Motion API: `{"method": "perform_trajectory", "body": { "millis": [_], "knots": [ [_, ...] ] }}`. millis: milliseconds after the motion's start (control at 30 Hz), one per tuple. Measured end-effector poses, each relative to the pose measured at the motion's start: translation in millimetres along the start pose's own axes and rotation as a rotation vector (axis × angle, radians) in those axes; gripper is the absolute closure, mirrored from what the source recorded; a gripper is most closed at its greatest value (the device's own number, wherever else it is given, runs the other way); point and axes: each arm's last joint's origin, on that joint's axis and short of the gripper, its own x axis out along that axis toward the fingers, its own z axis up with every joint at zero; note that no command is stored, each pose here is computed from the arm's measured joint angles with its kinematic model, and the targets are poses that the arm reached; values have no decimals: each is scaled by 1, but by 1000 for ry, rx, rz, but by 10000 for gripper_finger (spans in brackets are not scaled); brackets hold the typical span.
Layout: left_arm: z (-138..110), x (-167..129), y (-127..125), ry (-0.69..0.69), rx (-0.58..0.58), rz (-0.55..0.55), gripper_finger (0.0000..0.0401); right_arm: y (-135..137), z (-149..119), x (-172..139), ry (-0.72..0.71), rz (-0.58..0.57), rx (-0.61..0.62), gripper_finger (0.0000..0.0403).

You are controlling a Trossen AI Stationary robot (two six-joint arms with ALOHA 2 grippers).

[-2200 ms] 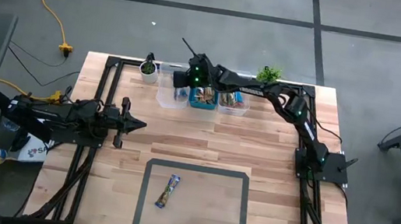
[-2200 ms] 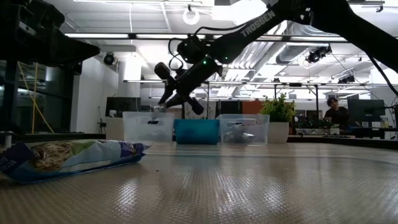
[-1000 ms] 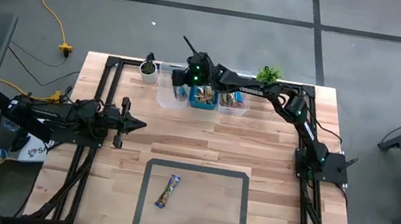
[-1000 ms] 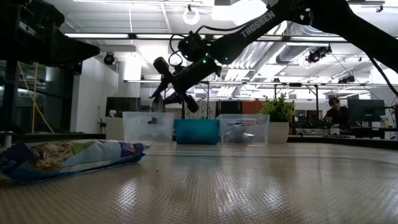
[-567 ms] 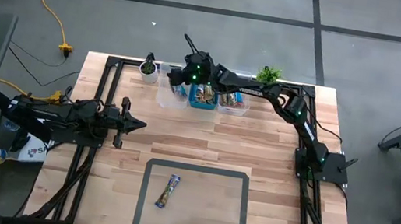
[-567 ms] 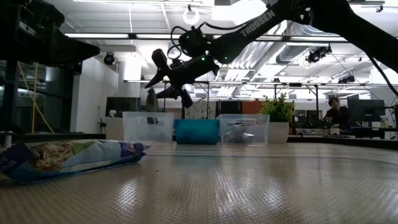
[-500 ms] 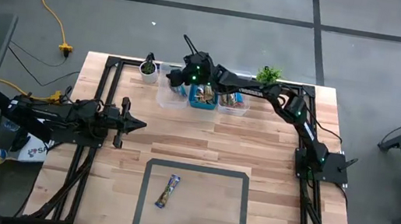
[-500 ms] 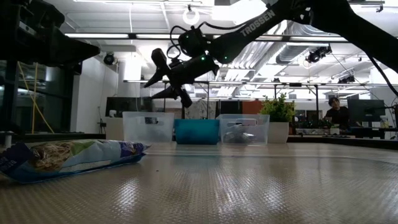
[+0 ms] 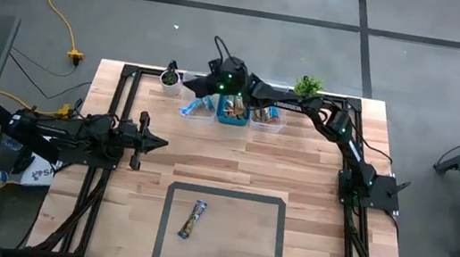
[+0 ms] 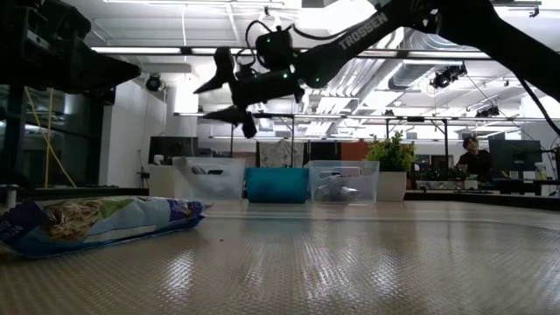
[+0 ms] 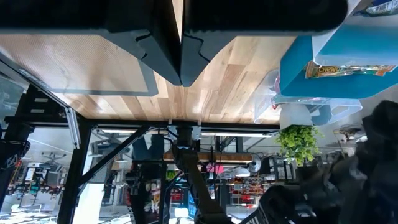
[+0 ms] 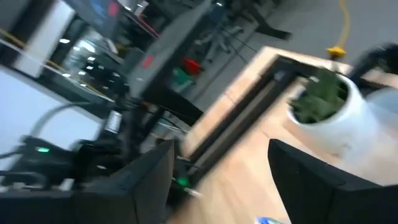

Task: Pick and place Granola Bars by type
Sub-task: Put the blue granola bar into the left transparent bin

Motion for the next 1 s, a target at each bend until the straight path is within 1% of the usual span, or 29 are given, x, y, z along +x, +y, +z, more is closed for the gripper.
{"method": "perform_trajectory", "body": {
  "millis": [133, 300, 467, 600, 767, 1000],
  "knots": [
    [0, 0, 0, 0, 0, 0, 400, 14, 11, -6, -37, 78, -20, 159],
    [0, 0, 0, 0, 0, 0, 400, 43, 23, -17, -56, 188, -64, 158],
    [0, 0, 0, 0, 0, -1, 400, 77, 31, -31, -74, 241, -104, 158],
    [0, 0, 0, 0, 0, 0, 400, 110, 37, -47, -94, 295, -143, 158],
    [0, 0, 0, 0, 0, -1, 400, 152, 33, -65, -93, 346, -182, 159],
    [0, 0, 0, -1, 0, 0, 400, 205, 13, -83, -81, 380, -189, 159]
  ]
}}
